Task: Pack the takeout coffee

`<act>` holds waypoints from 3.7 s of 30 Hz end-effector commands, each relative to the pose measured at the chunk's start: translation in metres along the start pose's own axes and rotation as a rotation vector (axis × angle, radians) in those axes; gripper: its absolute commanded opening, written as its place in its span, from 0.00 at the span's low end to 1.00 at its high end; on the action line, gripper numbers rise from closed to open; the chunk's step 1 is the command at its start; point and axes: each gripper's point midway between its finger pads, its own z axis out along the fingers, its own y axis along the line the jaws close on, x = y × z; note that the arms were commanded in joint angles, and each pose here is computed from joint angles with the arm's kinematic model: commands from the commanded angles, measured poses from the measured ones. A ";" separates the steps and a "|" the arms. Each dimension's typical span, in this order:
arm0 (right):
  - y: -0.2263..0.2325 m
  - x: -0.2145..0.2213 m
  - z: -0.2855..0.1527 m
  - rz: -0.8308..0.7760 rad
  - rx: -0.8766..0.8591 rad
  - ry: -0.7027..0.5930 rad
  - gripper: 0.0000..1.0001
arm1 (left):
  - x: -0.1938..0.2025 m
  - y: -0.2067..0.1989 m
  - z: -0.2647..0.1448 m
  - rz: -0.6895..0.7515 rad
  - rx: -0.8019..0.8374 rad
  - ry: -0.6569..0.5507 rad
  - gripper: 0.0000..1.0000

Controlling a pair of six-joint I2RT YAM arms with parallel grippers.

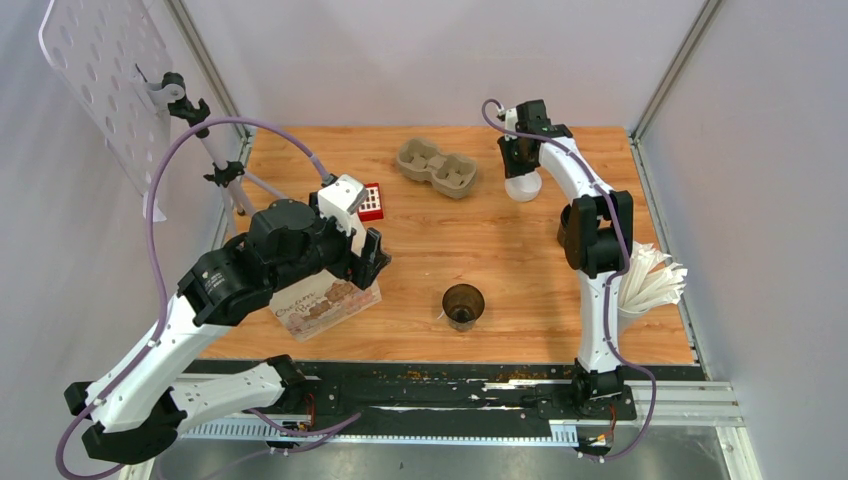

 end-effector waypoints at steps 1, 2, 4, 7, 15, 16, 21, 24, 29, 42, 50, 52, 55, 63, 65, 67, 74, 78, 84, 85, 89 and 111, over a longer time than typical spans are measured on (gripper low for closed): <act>-0.005 -0.015 0.003 0.000 0.013 -0.041 0.19 | -0.007 -0.002 -0.001 0.001 0.010 -0.032 0.97; -0.005 -0.013 0.004 0.001 0.013 -0.036 0.19 | -0.007 -0.003 -0.001 -0.001 0.010 -0.032 0.97; -0.006 -0.011 0.006 0.002 0.014 -0.031 0.19 | -0.007 -0.003 -0.001 0.000 0.011 -0.032 0.97; -0.005 -0.009 0.007 0.002 0.012 -0.024 0.19 | -0.008 -0.003 -0.001 0.000 0.011 -0.035 0.97; -0.005 -0.006 0.010 0.003 0.009 -0.015 0.14 | -0.008 -0.003 0.000 0.000 0.014 -0.033 0.97; -0.004 -0.006 0.009 0.002 0.008 -0.017 0.11 | -0.008 -0.003 -0.001 0.000 0.013 -0.034 0.97; -0.003 -0.013 -0.001 0.003 0.004 -0.033 0.04 | -0.008 -0.003 0.000 0.002 0.011 -0.032 0.97; -0.002 -0.021 -0.012 0.003 0.000 -0.054 0.11 | -0.007 -0.004 0.001 0.001 0.017 -0.031 0.97; 0.001 -0.022 -0.015 0.011 -0.037 -0.061 0.00 | -0.009 -0.006 0.003 -0.003 0.025 -0.033 0.97; 0.008 -0.022 -0.023 0.110 -0.134 -0.077 0.03 | -0.008 -0.006 -0.001 -0.020 0.027 -0.037 0.97; 0.004 -0.017 -0.022 0.114 -0.133 -0.063 0.00 | -0.007 -0.007 0.000 -0.024 0.031 -0.036 0.97; 0.003 -0.017 -0.022 0.117 -0.132 -0.063 0.00 | -0.007 -0.008 0.001 -0.026 0.033 -0.034 0.97; 0.001 -0.020 -0.025 0.118 -0.128 -0.070 0.00 | -0.007 -0.008 0.001 -0.024 0.032 -0.035 0.97; -0.011 -0.032 -0.049 0.122 -0.055 -0.081 0.00 | -0.009 -0.007 0.000 -0.025 0.030 -0.041 0.97; -0.011 -0.034 -0.055 0.118 -0.051 -0.086 0.00 | -0.010 -0.007 -0.001 -0.025 0.031 -0.045 0.97; -0.012 -0.035 -0.059 0.119 -0.047 -0.086 0.00 | -0.011 -0.007 -0.001 -0.023 0.031 -0.048 0.97; -0.013 -0.043 -0.087 0.137 -0.022 -0.098 0.00 | -0.016 -0.005 -0.005 -0.001 0.024 -0.064 0.97; 0.007 -0.043 -0.121 0.221 -0.084 -0.101 0.00 | -0.031 -0.004 -0.007 0.034 0.023 -0.107 0.96; 0.088 -0.037 -0.210 0.304 -0.403 -0.204 0.00 | -0.057 -0.018 0.001 0.149 0.099 -0.226 0.99; 0.102 -0.034 -0.227 0.309 -0.461 -0.225 0.00 | -0.060 -0.021 0.004 0.170 0.118 -0.248 0.99; 0.151 -0.026 -0.299 0.330 -0.702 -0.324 0.00 | -0.061 -0.039 0.016 0.288 0.224 -0.335 1.00; 0.252 0.034 -0.463 0.330 -1.218 -0.513 0.00 | -0.085 -0.104 0.034 0.539 0.524 -0.696 1.00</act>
